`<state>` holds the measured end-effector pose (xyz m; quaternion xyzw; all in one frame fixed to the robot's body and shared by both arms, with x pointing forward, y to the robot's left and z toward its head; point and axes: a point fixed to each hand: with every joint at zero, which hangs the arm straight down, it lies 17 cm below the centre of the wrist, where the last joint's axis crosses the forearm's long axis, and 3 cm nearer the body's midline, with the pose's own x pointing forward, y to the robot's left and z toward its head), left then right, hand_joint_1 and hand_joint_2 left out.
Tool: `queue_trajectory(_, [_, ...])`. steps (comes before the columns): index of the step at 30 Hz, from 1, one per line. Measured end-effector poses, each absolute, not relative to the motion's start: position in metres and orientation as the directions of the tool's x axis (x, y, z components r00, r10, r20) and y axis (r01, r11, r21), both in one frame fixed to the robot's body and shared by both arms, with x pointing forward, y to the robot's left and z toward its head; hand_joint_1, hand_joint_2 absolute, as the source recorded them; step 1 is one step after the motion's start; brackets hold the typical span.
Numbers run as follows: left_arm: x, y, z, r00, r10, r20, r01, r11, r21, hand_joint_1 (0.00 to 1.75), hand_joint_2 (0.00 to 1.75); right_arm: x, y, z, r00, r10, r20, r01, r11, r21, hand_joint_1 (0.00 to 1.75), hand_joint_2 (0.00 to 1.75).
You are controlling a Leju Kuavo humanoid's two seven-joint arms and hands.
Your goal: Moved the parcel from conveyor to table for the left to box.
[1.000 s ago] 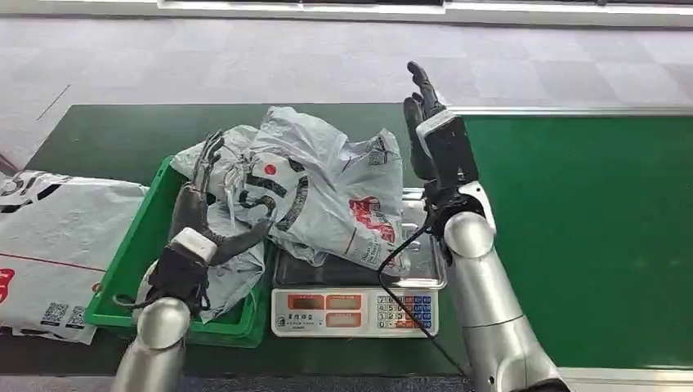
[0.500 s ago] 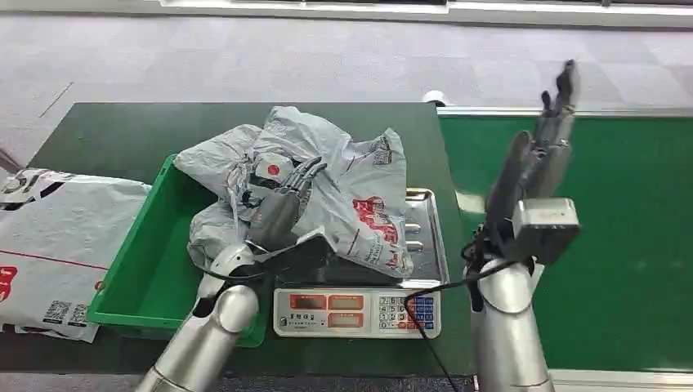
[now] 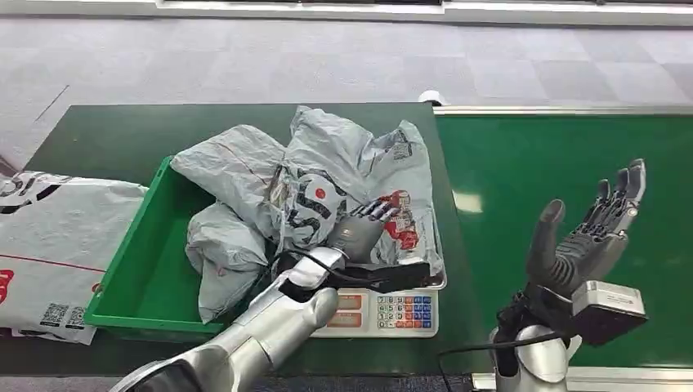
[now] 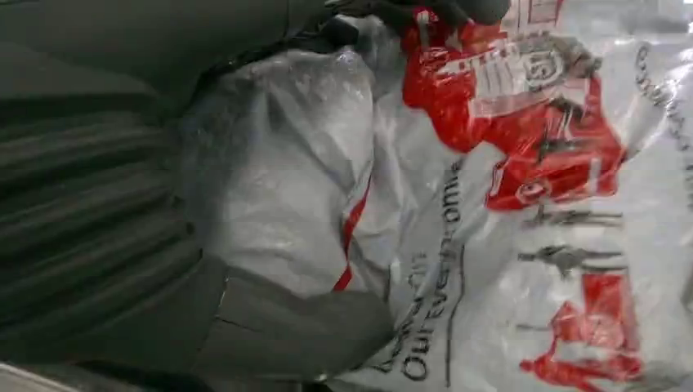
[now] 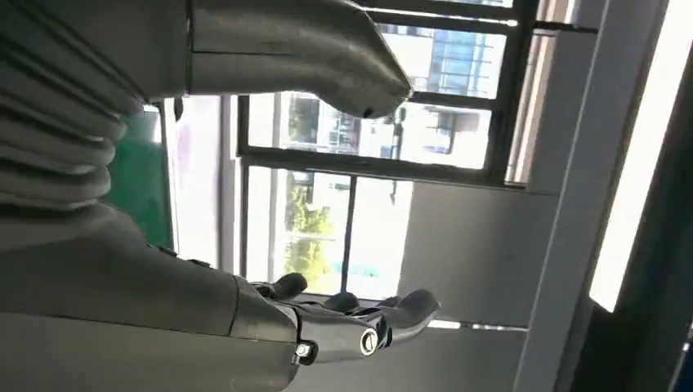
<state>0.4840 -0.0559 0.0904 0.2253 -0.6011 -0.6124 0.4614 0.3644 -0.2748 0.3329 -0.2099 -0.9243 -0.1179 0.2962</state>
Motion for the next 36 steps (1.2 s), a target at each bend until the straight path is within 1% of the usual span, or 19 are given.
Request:
queue_trajectory(4, [0.492,-0.047,0.08,-0.47,-0.856,0.214,0.299,0.074,0.951,1.75,1.75,0.367,-0.279,0.328,-0.719,0.319,0.617,0.465,0.881,0.086,0.0,1.75])
queue_trajectory(9, [0.497,-0.037,0.074,-0.463,-0.868,0.178,0.301,0.034,0.953,1.75,1.75,0.366,-0.283,0.323,-0.709,0.324,0.627,0.472,0.878,0.081,0.0,1.75])
queue_trajectory(14, [0.501,-0.033,0.073,-0.459,-0.872,0.169,0.306,0.023,0.952,1.75,1.75,0.366,-0.283,0.319,-0.702,0.325,0.634,0.474,0.877,0.075,0.0,1.75])
queue_trajectory(21, [0.503,-0.031,0.072,-0.454,-0.871,0.188,0.317,0.039,0.947,1.75,1.75,0.367,-0.283,0.313,-0.692,0.325,0.644,0.477,0.876,0.07,0.0,1.75])
queue_trajectory(22, [0.504,-0.033,0.078,-0.46,-0.862,0.213,0.307,0.07,0.949,1.75,1.75,0.366,-0.284,0.313,-0.69,0.327,0.646,0.479,0.875,0.07,0.0,1.75])
queue_trajectory(24, [0.508,-0.036,0.096,-0.472,-0.827,0.305,0.27,0.194,0.943,1.75,1.75,0.365,-0.286,0.309,-0.682,0.328,0.653,0.487,0.871,0.072,0.0,1.75])
queue_trajectory(26, [0.514,-0.036,0.125,-0.491,-0.775,0.398,0.215,0.334,0.918,1.75,1.75,0.362,-0.287,0.303,-0.671,0.327,0.665,0.491,0.868,0.069,0.0,1.75])
queue_trajectory(29, [0.523,-0.027,0.178,-0.512,-0.697,0.502,0.136,0.511,0.849,1.75,1.75,0.36,-0.29,0.296,-0.658,0.332,0.675,0.499,0.865,0.06,0.0,1.75])
queue_trajectory(32, [0.526,-0.003,0.231,-0.537,-0.623,0.569,0.048,0.651,0.757,1.75,1.75,0.358,-0.293,0.29,-0.645,0.338,0.685,0.507,0.86,0.053,0.0,1.75])
queue_trajectory(33, [0.525,0.014,0.264,-0.561,-0.582,0.588,-0.021,0.721,0.693,1.75,1.75,0.357,-0.296,0.287,-0.636,0.342,0.692,0.514,0.856,0.049,0.0,1.75])
queue_trajectory(34, [0.525,0.027,0.279,-0.57,-0.566,0.595,-0.058,0.75,0.659,1.75,1.75,0.356,-0.297,0.285,-0.631,0.343,0.696,0.517,0.855,0.048,0.0,1.75])
queue_trajectory(36, [0.516,0.068,0.325,-0.613,-0.505,0.608,-0.163,0.834,0.528,1.75,1.75,0.354,-0.303,0.279,-0.615,0.35,0.707,0.531,0.846,0.044,0.0,1.75])
